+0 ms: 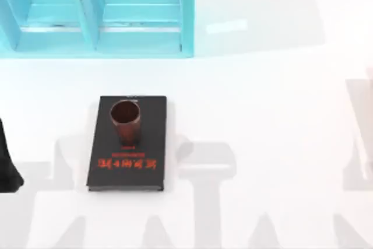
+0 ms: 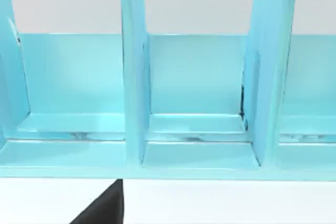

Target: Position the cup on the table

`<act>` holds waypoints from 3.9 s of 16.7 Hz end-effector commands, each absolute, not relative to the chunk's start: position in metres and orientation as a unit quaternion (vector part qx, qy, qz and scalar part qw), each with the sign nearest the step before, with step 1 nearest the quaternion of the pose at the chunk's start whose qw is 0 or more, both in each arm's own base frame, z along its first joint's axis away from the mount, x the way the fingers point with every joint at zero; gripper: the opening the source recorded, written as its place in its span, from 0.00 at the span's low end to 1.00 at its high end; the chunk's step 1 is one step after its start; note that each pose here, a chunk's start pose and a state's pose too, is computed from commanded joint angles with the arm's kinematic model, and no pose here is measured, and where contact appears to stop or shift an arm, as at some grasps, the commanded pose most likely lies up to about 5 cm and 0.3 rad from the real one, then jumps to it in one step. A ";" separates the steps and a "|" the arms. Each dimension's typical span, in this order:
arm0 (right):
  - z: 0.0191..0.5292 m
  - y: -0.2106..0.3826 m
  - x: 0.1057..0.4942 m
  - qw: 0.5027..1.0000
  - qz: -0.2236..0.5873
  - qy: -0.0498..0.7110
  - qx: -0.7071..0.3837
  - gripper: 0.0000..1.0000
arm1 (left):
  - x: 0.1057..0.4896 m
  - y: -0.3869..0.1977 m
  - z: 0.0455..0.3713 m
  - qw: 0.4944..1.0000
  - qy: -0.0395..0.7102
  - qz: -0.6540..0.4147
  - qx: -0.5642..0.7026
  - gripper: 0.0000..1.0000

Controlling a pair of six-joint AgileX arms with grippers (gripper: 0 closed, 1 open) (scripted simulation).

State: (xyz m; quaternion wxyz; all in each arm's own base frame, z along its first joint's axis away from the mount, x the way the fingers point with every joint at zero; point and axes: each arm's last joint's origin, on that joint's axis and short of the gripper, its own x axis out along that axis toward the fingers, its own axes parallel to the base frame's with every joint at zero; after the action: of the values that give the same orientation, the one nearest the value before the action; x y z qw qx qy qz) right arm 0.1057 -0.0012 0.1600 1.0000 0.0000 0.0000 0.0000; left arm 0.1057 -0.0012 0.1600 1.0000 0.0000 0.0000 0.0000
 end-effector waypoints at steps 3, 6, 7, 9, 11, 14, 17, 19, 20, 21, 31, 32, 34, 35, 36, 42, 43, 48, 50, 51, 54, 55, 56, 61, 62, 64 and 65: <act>0.162 -0.001 0.106 1.000 0.002 0.002 0.003 1.00 | 0.106 -0.001 0.160 1.000 0.000 0.000 0.000 1.00; 0.182 0.005 0.106 0.999 0.024 0.017 0.027 1.00 | 0.106 -0.001 0.160 1.000 0.000 0.000 0.000 1.00; 0.194 0.008 0.106 0.998 0.036 0.025 0.040 1.00 | 0.106 -0.001 0.160 1.000 0.000 0.000 0.000 1.00; 0.224 0.016 0.108 0.995 0.063 0.043 0.069 1.00 | 0.106 -0.001 0.160 1.000 0.000 0.000 0.000 1.00; 0.266 0.027 0.113 0.988 0.095 0.061 0.102 1.00 | 0.106 -0.001 0.160 1.000 0.000 0.000 0.000 1.00; 0.342 0.050 0.125 0.974 0.145 0.087 0.152 1.00 | 0.106 -0.001 0.160 1.000 0.000 0.000 0.000 1.00; 0.413 0.086 0.145 0.954 0.189 0.126 0.195 1.00 | 0.106 -0.001 0.160 1.000 0.000 0.000 0.000 1.00; 0.441 0.120 0.166 0.941 0.204 0.173 0.209 1.00 | 0.106 -0.001 0.160 1.000 0.000 0.000 0.000 1.00; 0.450 0.140 0.177 0.934 0.207 0.198 0.212 1.00 | 0.106 -0.001 0.160 1.000 0.000 0.000 0.000 1.00; 0.457 0.161 0.187 0.928 0.208 0.223 0.212 1.00 | 0.106 -0.001 0.160 1.000 0.000 0.000 0.000 1.00; 0.352 0.357 0.263 0.875 0.087 0.468 0.084 1.00 | 0.106 -0.001 0.160 1.000 0.000 0.000 0.000 1.00; 0.336 0.367 0.266 0.869 0.072 0.484 0.069 1.00 | 0.106 -0.001 0.160 1.000 0.000 0.000 0.000 1.00; 0.305 0.384 0.270 0.857 0.043 0.512 0.042 1.00 | 0.106 -0.001 0.160 1.000 0.000 0.000 0.000 1.00; 0.292 0.390 0.272 0.851 0.031 0.523 0.032 1.00 | 0.106 -0.001 0.160 1.000 0.000 0.000 0.000 1.00; 0.280 0.396 0.272 0.846 0.020 0.533 0.023 1.00 | 0.106 -0.001 0.160 1.000 0.000 0.000 0.000 1.00; 0.253 0.407 0.272 0.832 -0.004 0.555 0.003 1.00 | 0.106 -0.001 0.160 1.000 0.000 0.000 0.000 1.00; 0.253 0.407 0.272 0.832 -0.004 0.555 0.003 1.00 | 0.106 -0.001 0.160 1.000 0.000 0.000 0.000 1.00; 0.244 0.408 0.278 0.832 -0.004 0.555 0.003 1.00 | 0.106 -0.001 0.160 1.000 0.000 0.000 0.000 1.00; 0.229 0.409 0.285 0.832 -0.004 0.555 0.002 1.00 | 0.106 -0.001 0.160 1.000 0.000 0.000 0.000 1.00; 0.220 0.410 0.289 0.832 -0.004 0.555 0.002 1.00 | 0.106 -0.001 0.160 1.000 0.000 0.000 0.000 1.00; 0.190 0.409 0.301 0.832 -0.004 0.555 0.002 1.00 | 0.106 -0.001 0.160 1.000 0.000 0.000 0.000 1.00; 0.181 0.409 0.304 0.832 -0.004 0.555 0.003 1.00 | 0.106 -0.001 0.160 1.000 0.000 0.000 0.000 1.00; 0.173 0.408 0.307 0.832 -0.004 0.555 0.003 1.00 | 0.106 -0.001 0.160 1.000 0.000 0.000 0.000 1.00; 0.160 0.407 0.311 0.832 -0.004 0.555 0.003 1.00 | 0.106 -0.001 0.160 1.000 0.000 0.000 0.000 1.00; 0.160 0.407 0.311 0.832 -0.004 0.555 0.003 1.00 | 0.106 -0.001 0.160 1.000 0.000 0.000 0.000 1.00; 0.160 0.407 0.311 0.832 -0.004 0.555 0.003 0.85 | 0.106 -0.001 0.160 1.000 0.000 0.000 0.000 1.00; 0.160 0.407 0.311 0.832 -0.004 0.555 0.003 0.77 | 0.106 -0.001 0.160 1.000 0.000 0.000 0.000 1.00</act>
State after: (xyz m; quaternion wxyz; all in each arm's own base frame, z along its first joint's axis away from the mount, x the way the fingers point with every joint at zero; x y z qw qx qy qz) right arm 0.3106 0.4070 0.1603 0.8321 0.0025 0.5545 -0.0038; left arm 0.1057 -0.0012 0.1600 1.0000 0.0000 0.0000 0.0000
